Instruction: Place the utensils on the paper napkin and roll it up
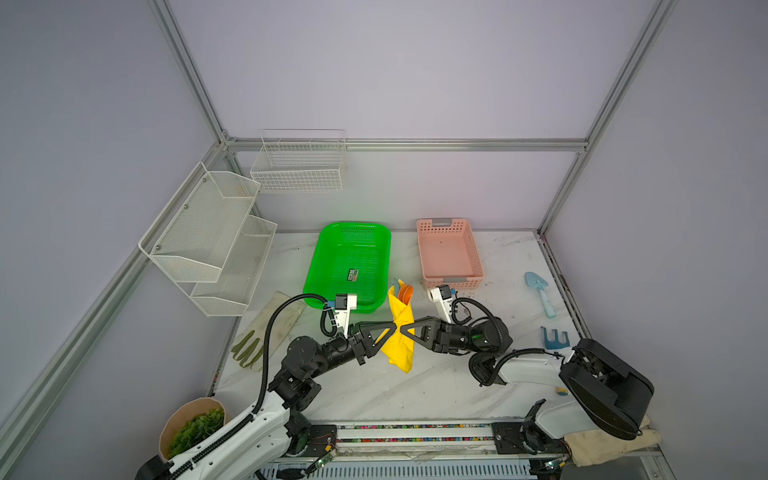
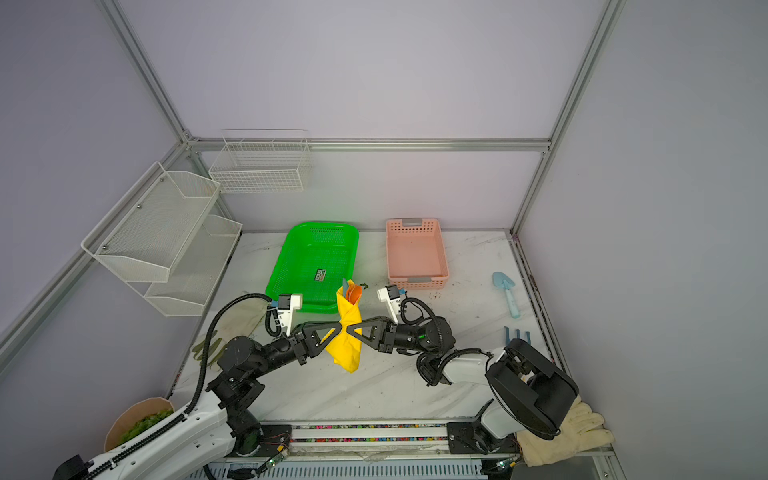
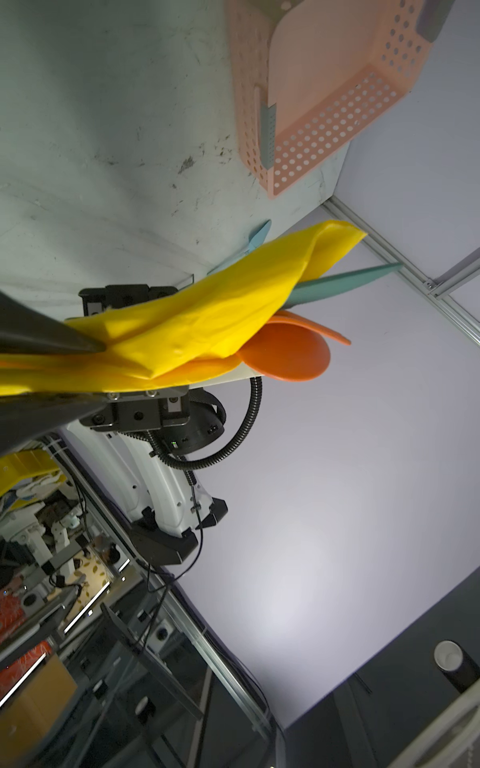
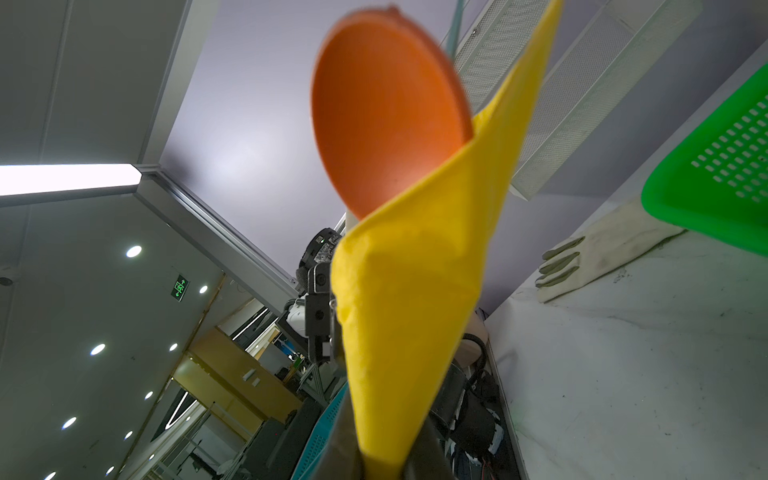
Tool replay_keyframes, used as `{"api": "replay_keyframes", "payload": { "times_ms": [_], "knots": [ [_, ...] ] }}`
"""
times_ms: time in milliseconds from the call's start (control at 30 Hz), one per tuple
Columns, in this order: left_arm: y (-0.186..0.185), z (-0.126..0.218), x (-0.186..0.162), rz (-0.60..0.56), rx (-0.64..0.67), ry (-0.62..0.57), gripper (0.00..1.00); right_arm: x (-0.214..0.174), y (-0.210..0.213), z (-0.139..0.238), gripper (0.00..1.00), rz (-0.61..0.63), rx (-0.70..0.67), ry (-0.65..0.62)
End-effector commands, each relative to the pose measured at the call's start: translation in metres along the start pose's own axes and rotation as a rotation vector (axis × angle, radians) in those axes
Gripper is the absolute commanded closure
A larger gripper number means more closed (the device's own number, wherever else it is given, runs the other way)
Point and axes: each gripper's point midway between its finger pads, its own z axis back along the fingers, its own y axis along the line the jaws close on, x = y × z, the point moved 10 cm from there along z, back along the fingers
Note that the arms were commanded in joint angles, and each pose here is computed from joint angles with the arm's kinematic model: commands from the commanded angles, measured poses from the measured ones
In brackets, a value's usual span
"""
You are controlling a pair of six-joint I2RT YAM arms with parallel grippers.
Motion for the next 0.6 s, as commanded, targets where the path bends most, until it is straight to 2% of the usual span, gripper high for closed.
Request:
{"api": "replay_keyframes", "payload": {
  "times_ms": [0, 200, 300, 467, 567],
  "knots": [
    [0.003, 0.005, -0.004, -0.017, 0.027, -0.009, 0.65, 0.003, 0.009, 0.002, 0.95, 0.036, 0.020, -0.033],
    [-0.005, 0.008, 0.001, -0.042, 0.044, -0.004, 0.52, 0.003, 0.002, 0.002, 0.96, 0.029, -0.033, -0.045],
    [-0.015, 0.013, 0.008, -0.084, 0.083, -0.013, 0.49, 0.005, -0.002, 0.001, 0.96, 0.033, -0.090, -0.046],
    [-0.038, 0.031, 0.027, -0.200, 0.266, -0.041, 0.47, 0.010, -0.001, 0.000, 0.97, 0.066, -0.191, -0.045],
    [-0.055, 0.032, 0.040, -0.253, 0.298, -0.022, 0.48, 0.012, -0.002, 0.001, 0.97, 0.080, -0.252, -0.051]
  ]
}}
